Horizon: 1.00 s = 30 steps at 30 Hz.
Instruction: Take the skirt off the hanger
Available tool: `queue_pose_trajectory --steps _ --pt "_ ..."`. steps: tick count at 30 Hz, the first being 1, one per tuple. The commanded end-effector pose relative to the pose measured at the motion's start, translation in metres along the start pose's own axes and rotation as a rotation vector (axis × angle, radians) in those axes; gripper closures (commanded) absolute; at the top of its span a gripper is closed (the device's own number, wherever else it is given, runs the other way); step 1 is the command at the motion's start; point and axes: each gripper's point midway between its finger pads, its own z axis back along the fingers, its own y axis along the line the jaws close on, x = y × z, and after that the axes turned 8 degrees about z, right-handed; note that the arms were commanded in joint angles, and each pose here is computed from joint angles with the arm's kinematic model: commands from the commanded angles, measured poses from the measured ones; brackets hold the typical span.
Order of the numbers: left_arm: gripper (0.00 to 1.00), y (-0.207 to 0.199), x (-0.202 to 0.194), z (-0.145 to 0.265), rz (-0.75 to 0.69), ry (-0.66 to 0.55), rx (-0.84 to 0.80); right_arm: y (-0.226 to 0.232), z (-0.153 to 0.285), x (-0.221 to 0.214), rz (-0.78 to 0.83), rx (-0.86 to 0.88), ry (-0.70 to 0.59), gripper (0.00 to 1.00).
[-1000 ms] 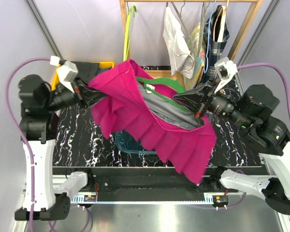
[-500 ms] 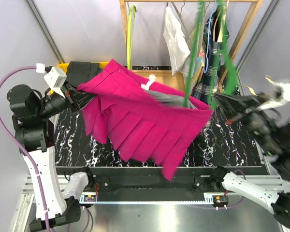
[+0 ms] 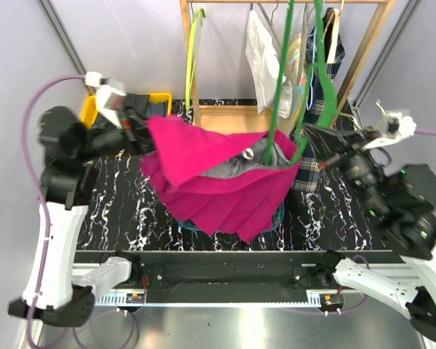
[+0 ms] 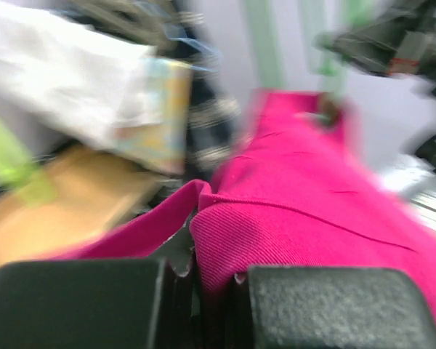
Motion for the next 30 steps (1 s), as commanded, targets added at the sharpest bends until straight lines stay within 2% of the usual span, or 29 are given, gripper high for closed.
queue_pose_trajectory --steps 1,3,9,11,12,13,14,15,17,19,23,30 --pt "1.00 -0.031 0.020 -0.034 0.020 -0.075 -0.073 0.036 -0.035 0.044 -0.152 0.126 -0.202 1.00" --pt "1.00 -0.030 0.017 -0.048 0.057 -0.058 -0.098 0.052 -0.049 0.052 -0.199 0.188 -0.239 1.00" --pt "1.00 -0.026 0.016 -0.071 0.026 -0.025 -0.124 0.076 -0.064 0.088 -0.231 0.283 -0.325 1.00" --pt "1.00 -0.039 0.048 -0.070 -0.075 -0.084 -0.135 0.078 -0.062 0.099 -0.218 0.289 -0.349 1.00" --pt "1.00 -0.023 0.052 -0.082 -0.069 -0.075 -0.094 0.077 -0.060 0.104 -0.206 0.284 -0.359 1.00" --pt "1.00 -0.027 0.074 -0.082 -0.137 -0.109 -0.085 0.074 -0.056 0.112 -0.182 0.272 -0.376 1.00" --pt "1.00 -0.052 0.115 -0.070 -0.228 -0.194 -0.107 0.068 -0.050 0.118 -0.169 0.246 -0.389 1.00" --pt "1.00 -0.046 0.122 -0.080 -0.239 -0.193 -0.106 0.065 -0.045 0.123 -0.156 0.233 -0.400 1.00" --pt "1.00 -0.066 0.152 -0.070 -0.305 -0.266 -0.131 0.055 -0.031 0.135 -0.123 0.195 -0.428 1.00" --pt "1.00 -0.062 0.155 -0.076 -0.302 -0.273 -0.124 0.049 -0.020 0.141 -0.110 0.175 -0.444 1.00" --pt "1.00 -0.053 0.134 -0.084 -0.246 -0.229 -0.125 0.032 0.012 0.153 -0.123 0.134 -0.480 1.00" --pt "1.00 -0.033 0.040 -0.094 -0.131 -0.057 -0.115 0.009 0.048 0.167 -0.099 0.056 -0.526 1.00"
